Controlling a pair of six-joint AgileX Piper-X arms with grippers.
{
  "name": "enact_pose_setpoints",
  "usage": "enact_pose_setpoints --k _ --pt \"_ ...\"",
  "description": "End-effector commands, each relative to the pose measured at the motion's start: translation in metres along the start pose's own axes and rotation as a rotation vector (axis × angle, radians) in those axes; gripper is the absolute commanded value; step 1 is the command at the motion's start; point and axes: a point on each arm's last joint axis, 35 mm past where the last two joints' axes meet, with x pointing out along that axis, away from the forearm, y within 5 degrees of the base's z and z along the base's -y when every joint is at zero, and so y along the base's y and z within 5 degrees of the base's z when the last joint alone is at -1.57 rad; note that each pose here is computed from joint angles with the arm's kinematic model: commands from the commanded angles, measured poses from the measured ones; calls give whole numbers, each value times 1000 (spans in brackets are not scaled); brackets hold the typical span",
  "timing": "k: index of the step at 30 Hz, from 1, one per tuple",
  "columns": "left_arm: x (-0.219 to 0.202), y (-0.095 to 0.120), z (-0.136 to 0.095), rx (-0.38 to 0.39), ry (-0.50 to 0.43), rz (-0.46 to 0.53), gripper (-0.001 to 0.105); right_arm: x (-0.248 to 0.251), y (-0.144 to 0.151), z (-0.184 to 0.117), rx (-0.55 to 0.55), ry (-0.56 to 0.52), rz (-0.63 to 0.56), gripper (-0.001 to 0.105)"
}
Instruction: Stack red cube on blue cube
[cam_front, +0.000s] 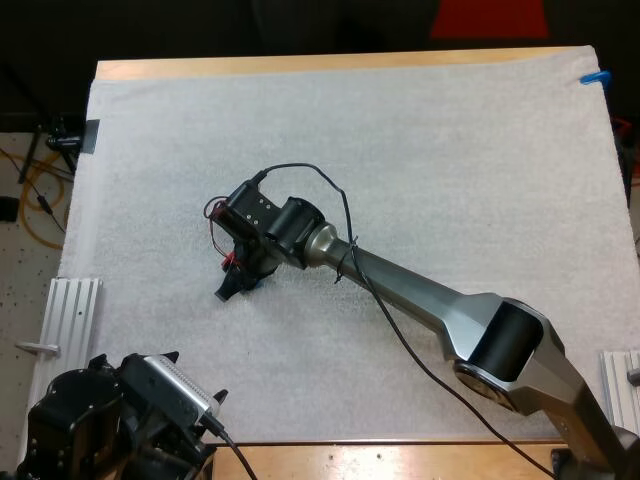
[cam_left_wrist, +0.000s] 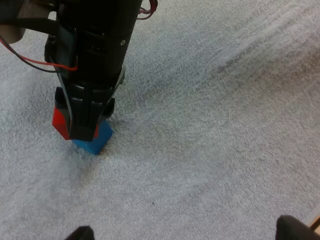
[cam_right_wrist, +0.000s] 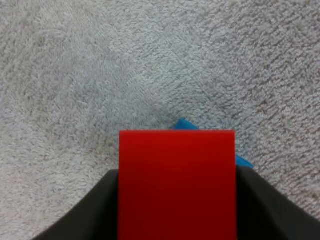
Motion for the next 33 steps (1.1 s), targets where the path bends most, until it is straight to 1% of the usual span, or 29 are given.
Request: enact_pose_setpoints --k 1,6,10,13,16,21,24,25,26,27,29,30,32,33 --pt "-1 0 1 -6 -7 -1 67 -6 0 4 -7 -22 -3 46" --pt "-1 0 1 -6 -7 -1 67 -15 1 5 -5 -11 0 46" --pt "-1 0 2 -4 -18 -1 67 -45 5 9 -6 -21 3 46" --pt "-2 0 5 1 -47 0 67 -67 9 16 -27 -72 14 46" --pt "-2 0 9 7 -75 1 67 -82 10 23 -41 -126 -1 46" --pt "-2 0 9 7 -81 7 67 -102 12 25 -32 -145 -7 46" --pt "-2 2 14 5 -119 61 67 -133 15 30 -42 -207 -22 46" --pt "-3 2 17 10 -151 66 67 -147 16 31 -50 -233 -30 46" --pt "-4 2 22 12 -198 67 67 -158 13 31 -53 -249 -45 46" --pt "-4 2 24 10 -216 67 67 -166 9 30 -46 -264 -57 46" --pt "-4 3 38 3 -305 80 67 -187 -12 25 1 -299 -109 46" --pt "-3 4 41 3 -322 81 67 -191 -17 24 20 -304 -121 46" --pt "3 5 55 -2 -361 85 67 -213 -49 13 99 -332 -169 46" --pt "7 6 60 -3 -364 87 67 -218 -57 9 117 -337 -184 46"
